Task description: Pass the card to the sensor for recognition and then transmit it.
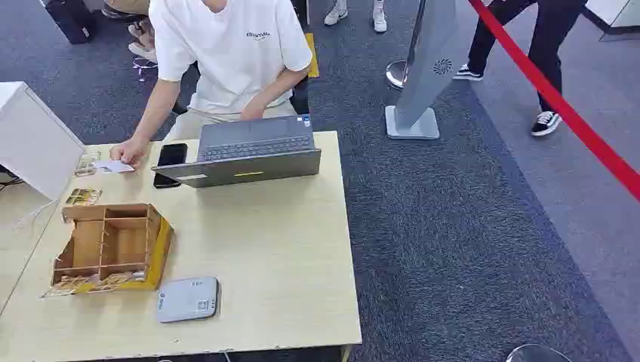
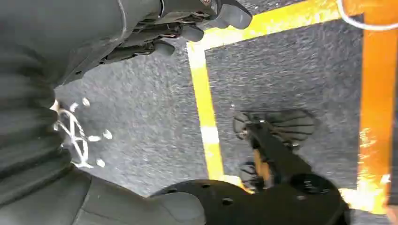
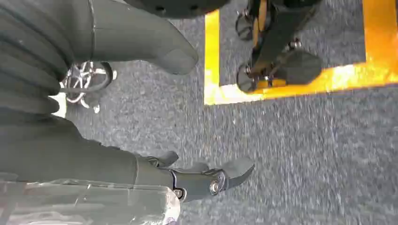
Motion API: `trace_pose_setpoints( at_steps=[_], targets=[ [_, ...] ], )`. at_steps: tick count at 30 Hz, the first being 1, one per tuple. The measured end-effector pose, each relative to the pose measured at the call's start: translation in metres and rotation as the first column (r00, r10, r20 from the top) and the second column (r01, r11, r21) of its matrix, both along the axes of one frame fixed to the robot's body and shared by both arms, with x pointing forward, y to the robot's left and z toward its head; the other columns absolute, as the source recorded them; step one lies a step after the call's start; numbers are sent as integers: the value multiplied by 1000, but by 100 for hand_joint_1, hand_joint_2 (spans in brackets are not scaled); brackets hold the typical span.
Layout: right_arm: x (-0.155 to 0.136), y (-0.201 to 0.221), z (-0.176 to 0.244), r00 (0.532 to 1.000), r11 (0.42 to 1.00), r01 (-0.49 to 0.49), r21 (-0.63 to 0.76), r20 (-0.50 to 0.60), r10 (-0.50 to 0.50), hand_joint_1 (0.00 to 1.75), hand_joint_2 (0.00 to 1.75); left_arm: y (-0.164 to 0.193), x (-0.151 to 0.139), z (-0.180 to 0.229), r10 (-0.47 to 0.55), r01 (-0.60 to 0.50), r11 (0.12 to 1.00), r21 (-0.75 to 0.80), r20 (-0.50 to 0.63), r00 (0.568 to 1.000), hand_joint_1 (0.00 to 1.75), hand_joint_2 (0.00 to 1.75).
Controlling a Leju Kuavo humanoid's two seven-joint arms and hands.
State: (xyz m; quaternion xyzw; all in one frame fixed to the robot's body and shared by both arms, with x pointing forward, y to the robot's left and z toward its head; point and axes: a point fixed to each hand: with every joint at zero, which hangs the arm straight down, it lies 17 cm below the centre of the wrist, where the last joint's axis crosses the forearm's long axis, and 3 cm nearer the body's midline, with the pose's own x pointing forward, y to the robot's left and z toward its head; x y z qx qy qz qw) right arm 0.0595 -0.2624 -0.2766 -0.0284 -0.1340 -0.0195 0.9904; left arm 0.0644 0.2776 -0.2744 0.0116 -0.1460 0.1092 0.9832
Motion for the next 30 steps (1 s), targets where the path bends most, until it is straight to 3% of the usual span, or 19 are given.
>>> trace_pose_setpoints(
  at_steps=[4, 5, 6, 7, 13, 14, 15, 26, 27, 30],
  targets=[
    [-6, 3, 0, 1000, 1000, 5, 29, -12, -5, 0, 175, -5, -9, -1, -59, 59, 998, -2, -25, 998, 0, 175],
    [-8, 5, 0, 1000, 999, 9, 37, -15, -8, 0, 175, -5, -11, -2, -78, 78, 997, -2, -35, 996, 0, 0],
    [-9, 4, 0, 1000, 999, 12, 41, -18, -12, 0, 175, -6, -14, -2, -92, 92, 996, -1, -40, 995, 0, 0],
    [-10, 6, 0, 1000, 999, 15, 52, -21, -13, 0, 175, -8, -16, -2, -105, 105, 994, -2, -48, 993, 0, 175],
    [-10, 6, 1, 1000, 998, 14, 58, -24, -12, 0, 175, -5, -16, -2, -116, 116, 993, 3, -47, 992, 0, 175],
    [-9, 4, 1, 1000, 999, 7, 49, -21, -6, 0, 175, -3, -14, -2, -103, 103, 995, 5, -41, 994, 0, 0],
    [-8, 2, 1, 1000, 999, 0, 42, -17, 1, 0, 0, -1, -11, -1, -88, 88, 996, 7, -36, 995, 0, 0],
    [10, -12, 1, 1000, 999, -20, -42, 17, 20, 0, 0, 35, 19, 5, 141, -142, 990, 17, 51, 989, 0, 0],
    [11, -12, 1, 1000, 999, -18, -47, 18, 19, 0, 0, 37, 20, 5, 156, -157, 987, 18, 55, 986, 0, 175],
    [16, -12, 1, 1000, 998, -11, -65, 23, 12, 0, 0, 53, 31, 8, 258, -261, 965, 15, 93, 962, 0, 175]
  ],
)
